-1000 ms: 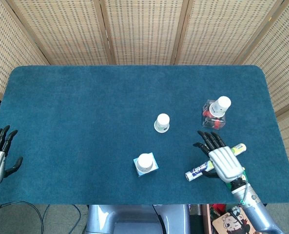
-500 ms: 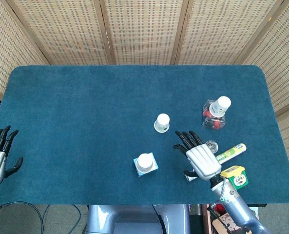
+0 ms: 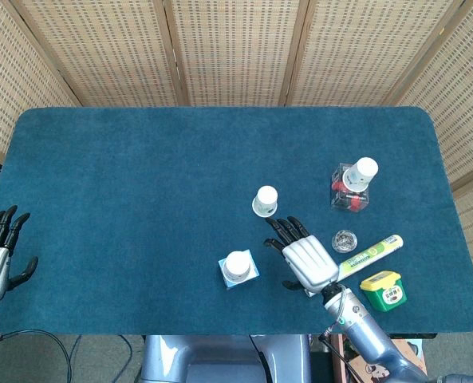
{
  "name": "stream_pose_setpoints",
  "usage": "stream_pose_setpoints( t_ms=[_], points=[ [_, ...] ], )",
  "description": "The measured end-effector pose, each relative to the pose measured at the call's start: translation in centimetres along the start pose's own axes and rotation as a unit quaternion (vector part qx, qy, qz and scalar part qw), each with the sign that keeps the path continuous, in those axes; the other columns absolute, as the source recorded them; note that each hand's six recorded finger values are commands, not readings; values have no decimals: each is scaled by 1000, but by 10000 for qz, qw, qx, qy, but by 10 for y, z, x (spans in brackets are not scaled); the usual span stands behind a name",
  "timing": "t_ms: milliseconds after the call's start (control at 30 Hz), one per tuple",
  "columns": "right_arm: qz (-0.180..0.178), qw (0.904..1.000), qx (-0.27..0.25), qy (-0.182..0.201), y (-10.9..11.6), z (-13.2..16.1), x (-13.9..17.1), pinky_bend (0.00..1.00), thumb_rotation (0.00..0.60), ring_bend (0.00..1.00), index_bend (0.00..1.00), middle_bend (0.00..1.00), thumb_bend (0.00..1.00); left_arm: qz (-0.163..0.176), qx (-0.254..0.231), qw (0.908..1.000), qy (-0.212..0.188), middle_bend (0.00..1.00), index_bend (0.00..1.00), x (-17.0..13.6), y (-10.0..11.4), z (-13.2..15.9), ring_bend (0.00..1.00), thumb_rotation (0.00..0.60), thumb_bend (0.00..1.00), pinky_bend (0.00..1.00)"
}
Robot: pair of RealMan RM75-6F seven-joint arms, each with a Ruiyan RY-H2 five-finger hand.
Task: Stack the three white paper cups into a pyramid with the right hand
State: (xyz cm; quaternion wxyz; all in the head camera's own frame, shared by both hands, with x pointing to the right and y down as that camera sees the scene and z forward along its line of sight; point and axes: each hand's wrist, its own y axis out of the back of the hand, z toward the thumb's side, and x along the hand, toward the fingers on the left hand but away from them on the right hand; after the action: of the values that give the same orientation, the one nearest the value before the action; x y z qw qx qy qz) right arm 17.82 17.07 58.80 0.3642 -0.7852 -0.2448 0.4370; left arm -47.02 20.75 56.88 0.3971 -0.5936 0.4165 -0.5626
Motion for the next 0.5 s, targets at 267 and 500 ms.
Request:
stream_pose_setpoints(
  t_ms=[267, 500],
  points=[
    [57, 9998, -103, 150, -3, 18, -16, 0, 600, 0, 308, 0, 132, -50, -16, 10000, 11, 0, 81, 1, -2, -1, 0, 600, 354, 0],
    [150, 9995, -194, 188, -9, 28, -28, 0, 600, 0, 308, 0, 131, -78, -36, 10000, 6, 0, 81, 1, -3, -1, 0, 600, 354, 0]
  ],
)
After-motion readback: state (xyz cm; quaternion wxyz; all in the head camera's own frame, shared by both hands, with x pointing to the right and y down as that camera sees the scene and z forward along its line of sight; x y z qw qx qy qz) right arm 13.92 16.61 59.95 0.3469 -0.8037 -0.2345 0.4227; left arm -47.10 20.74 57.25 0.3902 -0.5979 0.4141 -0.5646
